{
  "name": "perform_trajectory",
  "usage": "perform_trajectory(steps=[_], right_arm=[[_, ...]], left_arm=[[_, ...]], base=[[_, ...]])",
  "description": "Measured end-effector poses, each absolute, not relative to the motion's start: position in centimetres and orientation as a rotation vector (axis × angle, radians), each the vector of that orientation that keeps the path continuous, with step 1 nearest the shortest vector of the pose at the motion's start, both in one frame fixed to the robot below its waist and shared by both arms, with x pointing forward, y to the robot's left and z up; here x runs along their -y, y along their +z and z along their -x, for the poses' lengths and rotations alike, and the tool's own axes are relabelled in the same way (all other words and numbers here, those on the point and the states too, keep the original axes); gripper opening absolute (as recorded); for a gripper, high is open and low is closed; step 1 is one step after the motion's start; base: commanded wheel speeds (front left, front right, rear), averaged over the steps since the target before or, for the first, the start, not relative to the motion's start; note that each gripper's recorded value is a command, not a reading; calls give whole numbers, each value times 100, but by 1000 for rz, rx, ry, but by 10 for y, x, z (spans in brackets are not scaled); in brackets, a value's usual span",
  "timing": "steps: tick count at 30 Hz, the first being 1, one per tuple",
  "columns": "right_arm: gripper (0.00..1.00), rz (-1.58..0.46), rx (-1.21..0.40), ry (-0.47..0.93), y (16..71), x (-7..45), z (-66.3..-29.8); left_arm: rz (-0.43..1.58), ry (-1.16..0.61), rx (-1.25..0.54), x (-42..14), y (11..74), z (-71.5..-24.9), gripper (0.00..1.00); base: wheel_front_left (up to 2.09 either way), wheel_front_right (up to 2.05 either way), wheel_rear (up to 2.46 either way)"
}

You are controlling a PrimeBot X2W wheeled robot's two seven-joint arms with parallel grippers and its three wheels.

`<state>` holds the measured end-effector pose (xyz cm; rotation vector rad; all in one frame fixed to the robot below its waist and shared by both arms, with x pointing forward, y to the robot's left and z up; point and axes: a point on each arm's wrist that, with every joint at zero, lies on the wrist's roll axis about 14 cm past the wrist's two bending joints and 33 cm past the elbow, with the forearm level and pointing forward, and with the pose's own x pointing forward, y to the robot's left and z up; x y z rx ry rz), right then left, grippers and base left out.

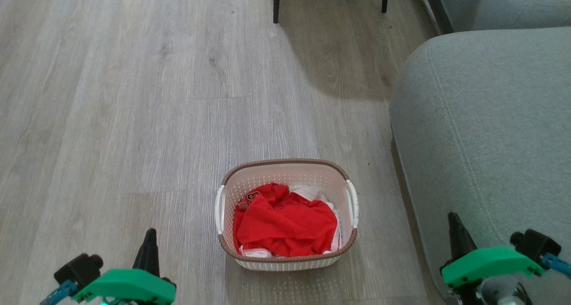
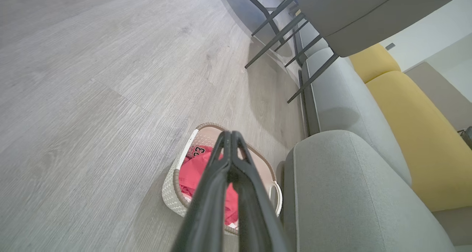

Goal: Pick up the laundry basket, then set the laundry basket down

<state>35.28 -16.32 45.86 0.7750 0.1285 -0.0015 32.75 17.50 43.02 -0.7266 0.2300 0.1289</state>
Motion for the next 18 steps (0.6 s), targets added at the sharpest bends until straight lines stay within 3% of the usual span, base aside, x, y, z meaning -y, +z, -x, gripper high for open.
perform_trajectory(steps=[18], right_arm=[[0,-971,-127,-48,460,174,-357]], left_arm=[[937,138,-223,-178,435,-337,0]], base=[[0,0,0]])
